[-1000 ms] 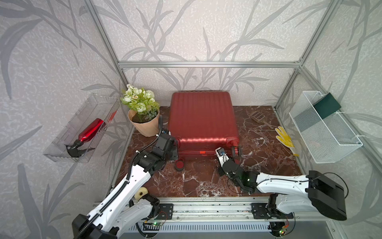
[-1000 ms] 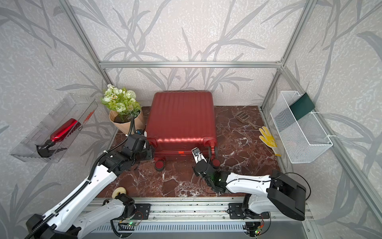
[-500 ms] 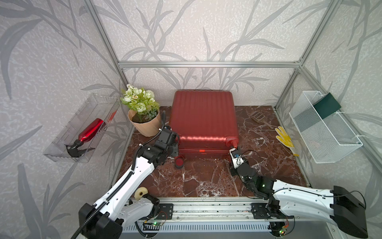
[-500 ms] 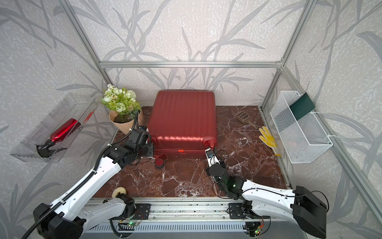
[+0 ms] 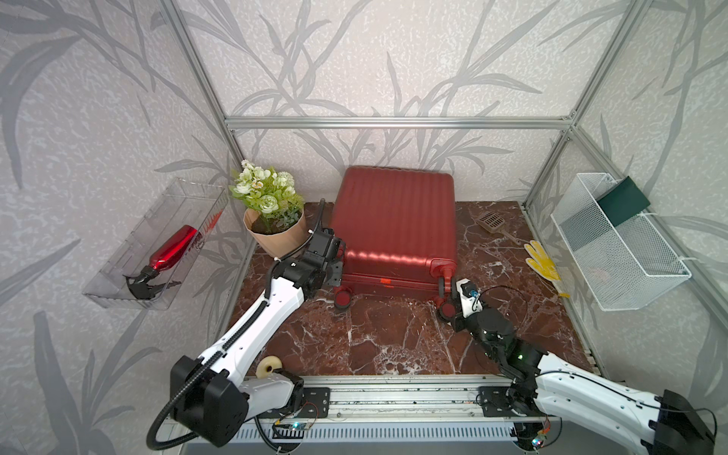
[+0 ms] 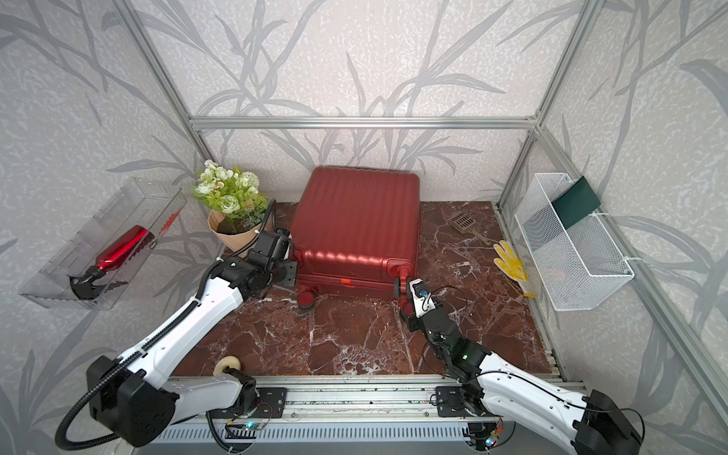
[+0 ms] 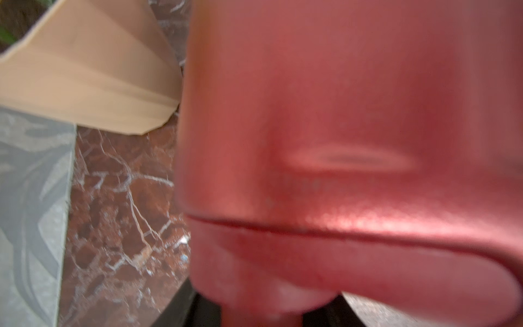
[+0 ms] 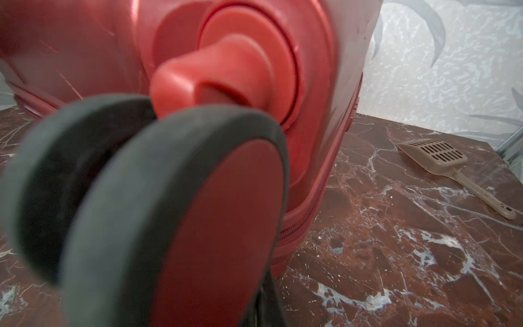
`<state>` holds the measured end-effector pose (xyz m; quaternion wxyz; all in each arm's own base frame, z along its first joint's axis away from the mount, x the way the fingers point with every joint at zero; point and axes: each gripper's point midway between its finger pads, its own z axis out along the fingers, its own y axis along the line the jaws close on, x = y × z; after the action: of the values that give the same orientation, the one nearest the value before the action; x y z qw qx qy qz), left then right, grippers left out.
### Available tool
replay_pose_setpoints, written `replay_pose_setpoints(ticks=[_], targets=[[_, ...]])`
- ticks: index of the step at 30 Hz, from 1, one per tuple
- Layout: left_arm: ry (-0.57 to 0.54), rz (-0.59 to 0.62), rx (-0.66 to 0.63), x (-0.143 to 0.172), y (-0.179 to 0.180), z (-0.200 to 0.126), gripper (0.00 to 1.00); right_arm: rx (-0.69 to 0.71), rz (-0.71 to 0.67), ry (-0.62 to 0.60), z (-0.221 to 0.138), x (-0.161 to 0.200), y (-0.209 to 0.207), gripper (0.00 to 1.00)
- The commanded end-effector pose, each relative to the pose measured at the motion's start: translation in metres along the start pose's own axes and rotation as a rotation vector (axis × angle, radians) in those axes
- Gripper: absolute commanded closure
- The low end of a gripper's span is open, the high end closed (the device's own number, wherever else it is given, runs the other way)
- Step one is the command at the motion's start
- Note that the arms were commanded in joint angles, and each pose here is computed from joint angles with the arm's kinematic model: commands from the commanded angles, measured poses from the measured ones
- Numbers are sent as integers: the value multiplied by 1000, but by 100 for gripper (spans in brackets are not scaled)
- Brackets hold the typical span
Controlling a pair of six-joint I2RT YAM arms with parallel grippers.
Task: Open the suitcase zippers
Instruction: Unzip the zipper on the suitcase, then adjust the suitcase at the center of the board, then unzip the zipper on the suitcase.
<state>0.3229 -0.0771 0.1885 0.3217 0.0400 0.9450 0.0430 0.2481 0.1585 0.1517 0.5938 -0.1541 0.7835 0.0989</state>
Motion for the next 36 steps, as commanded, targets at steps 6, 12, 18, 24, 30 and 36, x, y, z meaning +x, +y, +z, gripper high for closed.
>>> replay_pose_setpoints(ticks=[6, 12, 18, 24, 30, 36], targets=[[-114, -91, -235, -93, 41, 47, 91, -5, 84, -61, -6, -24, -3, 100], [-217, -160, -95, -136, 21, 10, 41, -90, 107, -30, -2, -22, 21, 100], [-260, -47, 103, -112, -42, -63, 23, -139, 156, -42, 5, -33, 35, 100], [-229, -38, 413, -47, -138, -97, 1, -183, 199, -55, 12, -42, 48, 100], [-221, 40, 575, -25, -228, -114, 1, -197, 246, -60, 14, -47, 51, 100], [-192, 93, 602, -10, -272, -108, 1, -175, 253, -74, 5, -52, 43, 100]])
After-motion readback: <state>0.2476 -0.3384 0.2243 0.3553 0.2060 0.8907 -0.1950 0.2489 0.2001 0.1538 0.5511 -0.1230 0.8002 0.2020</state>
